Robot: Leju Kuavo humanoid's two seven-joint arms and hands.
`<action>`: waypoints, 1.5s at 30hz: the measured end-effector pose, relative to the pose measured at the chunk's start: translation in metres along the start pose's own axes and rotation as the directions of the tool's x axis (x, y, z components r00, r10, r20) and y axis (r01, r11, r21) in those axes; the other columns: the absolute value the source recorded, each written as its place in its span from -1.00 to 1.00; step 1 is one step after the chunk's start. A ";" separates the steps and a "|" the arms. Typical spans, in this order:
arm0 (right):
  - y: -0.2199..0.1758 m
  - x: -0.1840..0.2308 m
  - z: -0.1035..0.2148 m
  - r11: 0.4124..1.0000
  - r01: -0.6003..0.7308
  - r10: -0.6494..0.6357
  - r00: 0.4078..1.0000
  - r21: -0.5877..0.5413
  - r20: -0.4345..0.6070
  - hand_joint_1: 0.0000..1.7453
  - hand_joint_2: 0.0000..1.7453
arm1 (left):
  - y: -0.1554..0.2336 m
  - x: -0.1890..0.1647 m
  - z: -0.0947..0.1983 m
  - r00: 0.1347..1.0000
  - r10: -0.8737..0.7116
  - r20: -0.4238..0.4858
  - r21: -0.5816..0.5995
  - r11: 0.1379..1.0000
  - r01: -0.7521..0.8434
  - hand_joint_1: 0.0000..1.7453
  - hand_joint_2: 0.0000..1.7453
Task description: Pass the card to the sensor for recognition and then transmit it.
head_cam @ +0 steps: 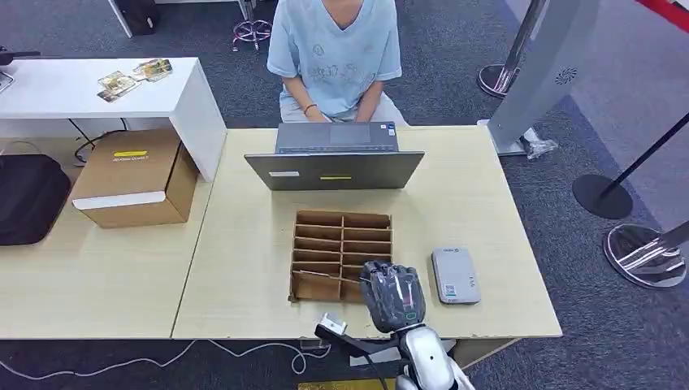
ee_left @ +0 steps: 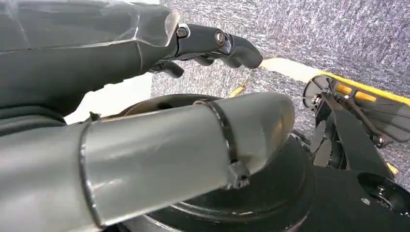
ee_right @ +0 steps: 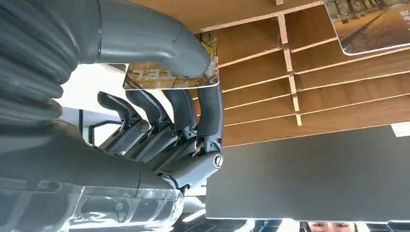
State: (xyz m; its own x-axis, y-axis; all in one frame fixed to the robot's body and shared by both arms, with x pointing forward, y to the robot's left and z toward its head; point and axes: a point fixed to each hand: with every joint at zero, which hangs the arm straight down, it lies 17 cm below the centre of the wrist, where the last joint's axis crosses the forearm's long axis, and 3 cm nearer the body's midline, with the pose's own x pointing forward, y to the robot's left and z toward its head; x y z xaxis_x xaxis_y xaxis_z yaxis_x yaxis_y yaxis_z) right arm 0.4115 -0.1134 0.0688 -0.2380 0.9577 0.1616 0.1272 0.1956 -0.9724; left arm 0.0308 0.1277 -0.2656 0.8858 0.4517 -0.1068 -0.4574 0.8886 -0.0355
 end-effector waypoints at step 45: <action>-0.015 -0.001 0.003 0.994 0.098 -0.099 0.995 -0.055 -0.013 1.00 1.00 | -0.002 0.000 0.000 1.000 -0.006 0.001 -0.010 1.000 0.006 -1.00 -1.00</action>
State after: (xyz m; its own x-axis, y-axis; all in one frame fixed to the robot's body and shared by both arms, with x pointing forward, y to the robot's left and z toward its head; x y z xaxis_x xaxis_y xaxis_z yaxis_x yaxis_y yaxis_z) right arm 0.4070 -0.1184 0.0831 -0.2368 0.9364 0.2590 0.1557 0.2997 -0.9412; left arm 0.0319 0.1263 -0.2653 0.8885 0.4466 -0.1055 -0.4530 0.8903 -0.0460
